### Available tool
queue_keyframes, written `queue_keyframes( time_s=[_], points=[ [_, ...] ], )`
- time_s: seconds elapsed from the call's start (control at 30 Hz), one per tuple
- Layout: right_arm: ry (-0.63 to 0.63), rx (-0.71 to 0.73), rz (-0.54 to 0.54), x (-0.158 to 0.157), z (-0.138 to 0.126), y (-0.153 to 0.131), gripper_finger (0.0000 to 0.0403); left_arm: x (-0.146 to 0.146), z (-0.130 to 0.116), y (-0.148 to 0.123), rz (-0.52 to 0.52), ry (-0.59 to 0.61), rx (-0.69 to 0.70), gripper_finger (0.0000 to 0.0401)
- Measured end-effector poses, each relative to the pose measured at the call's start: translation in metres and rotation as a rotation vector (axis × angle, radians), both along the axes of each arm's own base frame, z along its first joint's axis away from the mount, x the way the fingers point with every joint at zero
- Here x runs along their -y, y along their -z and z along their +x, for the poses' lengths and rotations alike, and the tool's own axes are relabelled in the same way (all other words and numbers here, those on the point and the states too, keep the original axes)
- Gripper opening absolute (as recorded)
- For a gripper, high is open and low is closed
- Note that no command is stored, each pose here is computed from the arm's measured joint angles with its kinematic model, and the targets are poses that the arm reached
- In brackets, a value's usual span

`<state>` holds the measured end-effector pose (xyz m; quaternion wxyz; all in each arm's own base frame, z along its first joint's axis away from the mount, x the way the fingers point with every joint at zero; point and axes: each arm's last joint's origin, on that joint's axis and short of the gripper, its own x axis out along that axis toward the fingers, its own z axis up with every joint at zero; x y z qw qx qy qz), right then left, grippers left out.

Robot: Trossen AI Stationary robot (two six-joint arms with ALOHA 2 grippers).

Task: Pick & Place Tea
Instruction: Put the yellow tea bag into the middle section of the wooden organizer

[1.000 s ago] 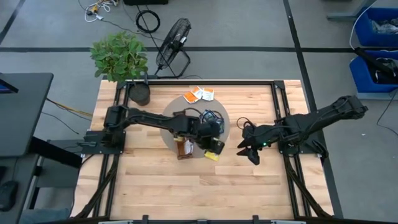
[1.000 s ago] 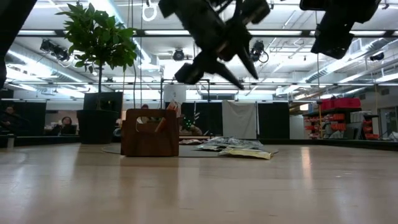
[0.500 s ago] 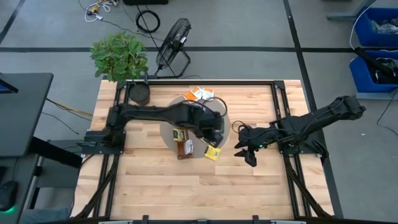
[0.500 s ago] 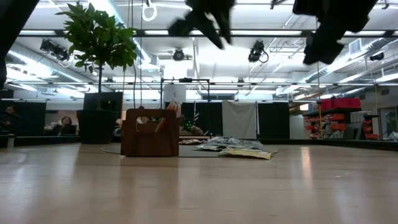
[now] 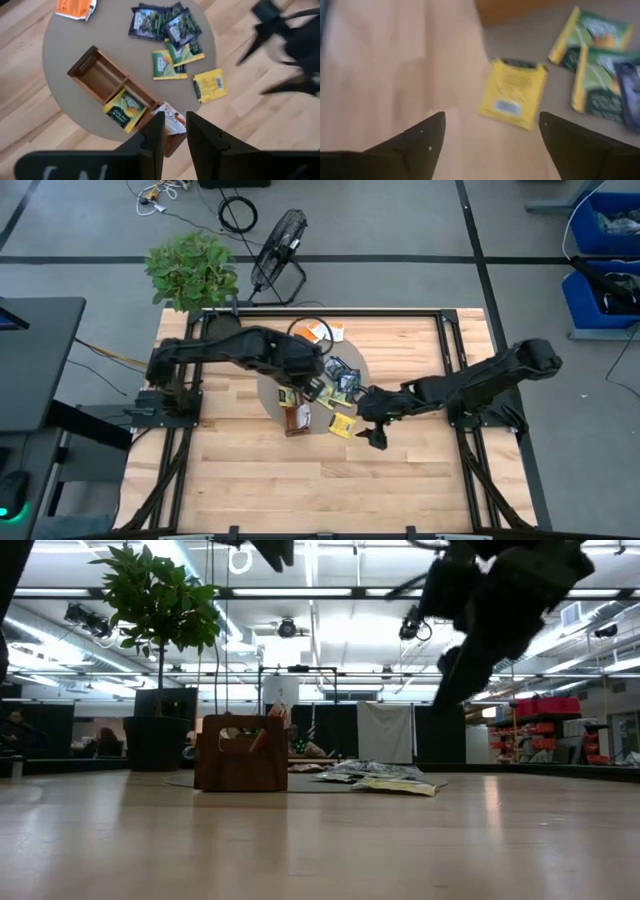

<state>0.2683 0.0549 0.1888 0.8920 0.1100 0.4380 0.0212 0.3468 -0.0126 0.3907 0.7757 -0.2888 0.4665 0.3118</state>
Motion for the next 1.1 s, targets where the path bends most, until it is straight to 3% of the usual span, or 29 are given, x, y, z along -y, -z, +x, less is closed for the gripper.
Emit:
queue_keyframes(
  time_s=[0.27, 0.57, 0.67, 1.1],
  points=[
    [0.087, -0.033, -0.129, -0.007, 0.017, 0.027, 0.0339, -0.003, -0.023, -0.021, 0.013, -0.007, 0.044, 0.008],
    [0.134, -0.108, -0.157, -0.018, 0.055, 0.04, 0.0338, -0.003, -0.033, -0.026, 0.022, 0.015, 0.028, 0.0081],
    [0.152, -0.183, -0.2, -0.024, 0.054, 0.046, 0.0338, -0.003, -0.033, -0.026, 0.027, 0.025, 0.02, 0.008],
    [0.21, -0.222, -0.21, -0.032, 0.051, 0.056, 0.0338, -0.003, -0.032, -0.026, 0.035, 0.046, 0.022, 0.008]
  ],
)
